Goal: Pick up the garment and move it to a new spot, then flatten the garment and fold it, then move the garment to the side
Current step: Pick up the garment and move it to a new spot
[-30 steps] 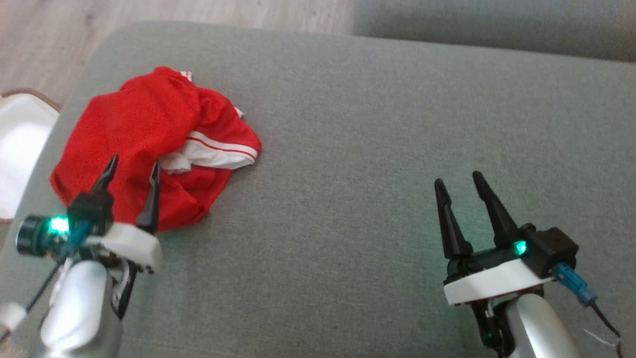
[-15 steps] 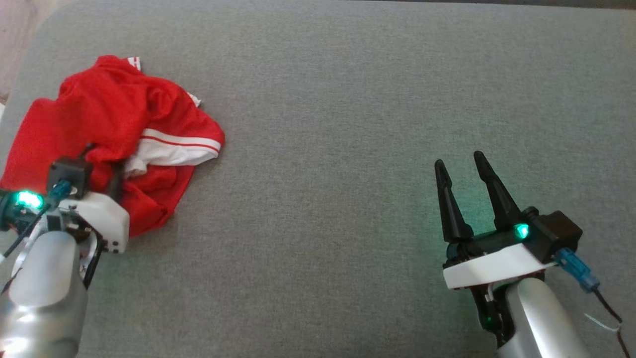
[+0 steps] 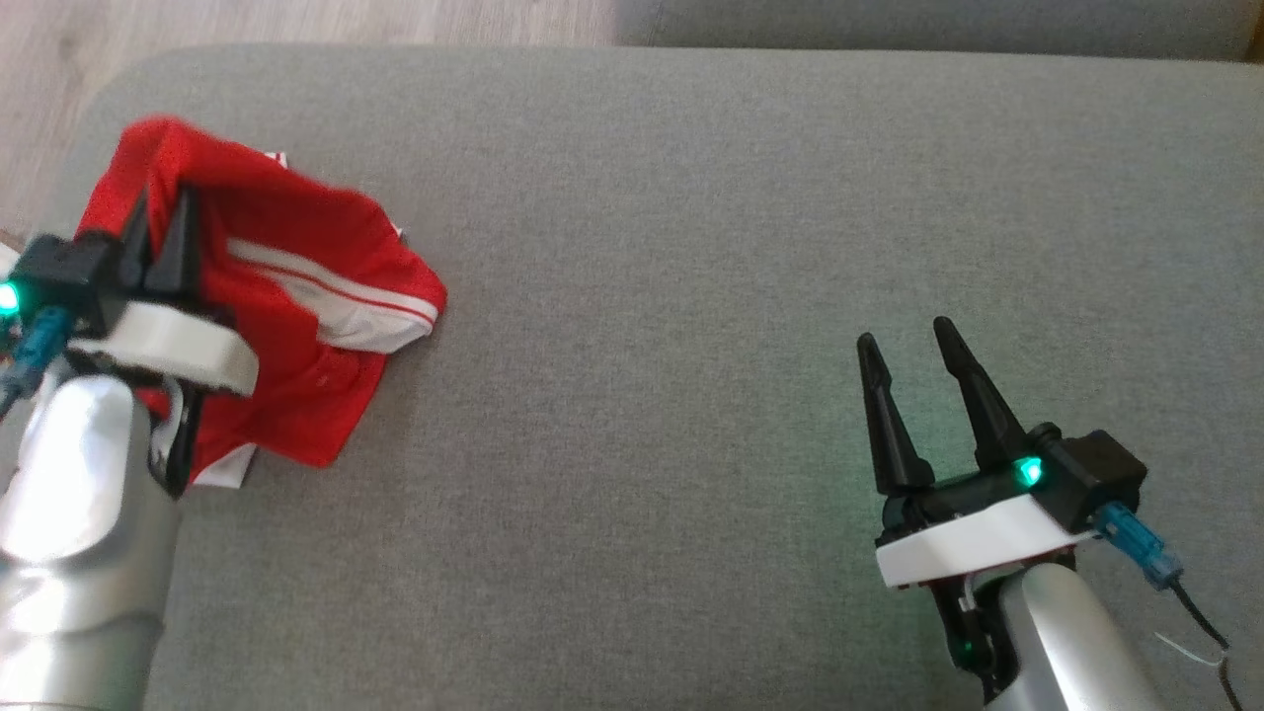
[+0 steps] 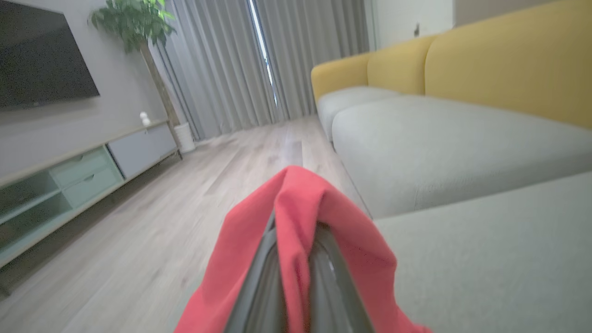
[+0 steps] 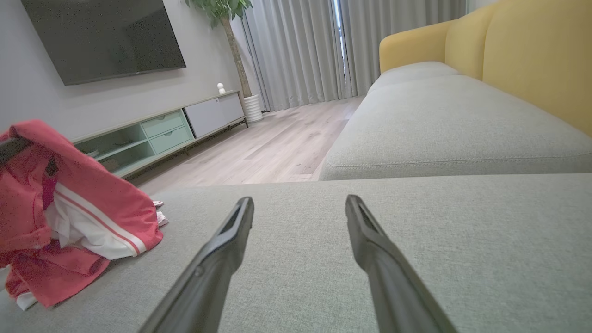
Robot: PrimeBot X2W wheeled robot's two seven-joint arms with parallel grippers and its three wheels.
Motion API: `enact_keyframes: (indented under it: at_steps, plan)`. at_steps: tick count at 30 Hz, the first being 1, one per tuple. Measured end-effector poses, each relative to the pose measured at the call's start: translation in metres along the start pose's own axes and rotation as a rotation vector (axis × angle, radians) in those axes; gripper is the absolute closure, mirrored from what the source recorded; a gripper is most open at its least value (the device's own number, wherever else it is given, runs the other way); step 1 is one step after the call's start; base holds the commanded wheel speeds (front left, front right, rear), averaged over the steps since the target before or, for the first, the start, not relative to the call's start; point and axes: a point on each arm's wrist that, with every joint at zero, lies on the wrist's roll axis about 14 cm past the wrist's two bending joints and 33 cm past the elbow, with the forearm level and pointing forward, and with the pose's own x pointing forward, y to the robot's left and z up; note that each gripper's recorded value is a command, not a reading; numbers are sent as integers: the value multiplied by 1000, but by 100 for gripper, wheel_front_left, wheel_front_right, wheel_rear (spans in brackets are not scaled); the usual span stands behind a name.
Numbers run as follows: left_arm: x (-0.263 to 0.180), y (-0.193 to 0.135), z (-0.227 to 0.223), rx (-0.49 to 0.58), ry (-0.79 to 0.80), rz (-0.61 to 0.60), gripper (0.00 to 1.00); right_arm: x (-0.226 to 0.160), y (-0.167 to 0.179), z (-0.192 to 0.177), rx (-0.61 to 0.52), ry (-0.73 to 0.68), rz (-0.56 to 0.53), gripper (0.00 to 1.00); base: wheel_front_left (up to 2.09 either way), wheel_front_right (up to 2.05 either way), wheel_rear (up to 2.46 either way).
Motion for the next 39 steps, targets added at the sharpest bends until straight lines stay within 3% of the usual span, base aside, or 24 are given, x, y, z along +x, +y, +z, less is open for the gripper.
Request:
enact_keyframes:
  at_steps: [6, 11, 23, 28, 33, 39]
  plan:
    - [4, -15, 76, -32, -222, -43, 100, -6, 0, 12, 0, -30, -9, 0, 0, 0, 0]
    - [3, -53, 117, -92, -311, -140, 100, -14, -8, 19, -1, -47, -39, 0, 0, 0, 0]
    - [-6, -246, 164, -276, -303, -628, 100, -50, -57, 50, 37, -142, -220, 0, 0, 0, 0]
    - [-14, -311, 223, -410, -417, -806, 100, -72, -84, 77, 26, -220, -316, 0, 0, 0, 0]
    - [-12, -330, 263, -565, -485, -858, 100, -96, -105, 86, 4, -246, -402, 0, 0, 0, 0]
    - [11, -330, 205, -602, -306, -790, 100, -95, -112, 89, -2, -254, -420, 0, 0, 0, 0]
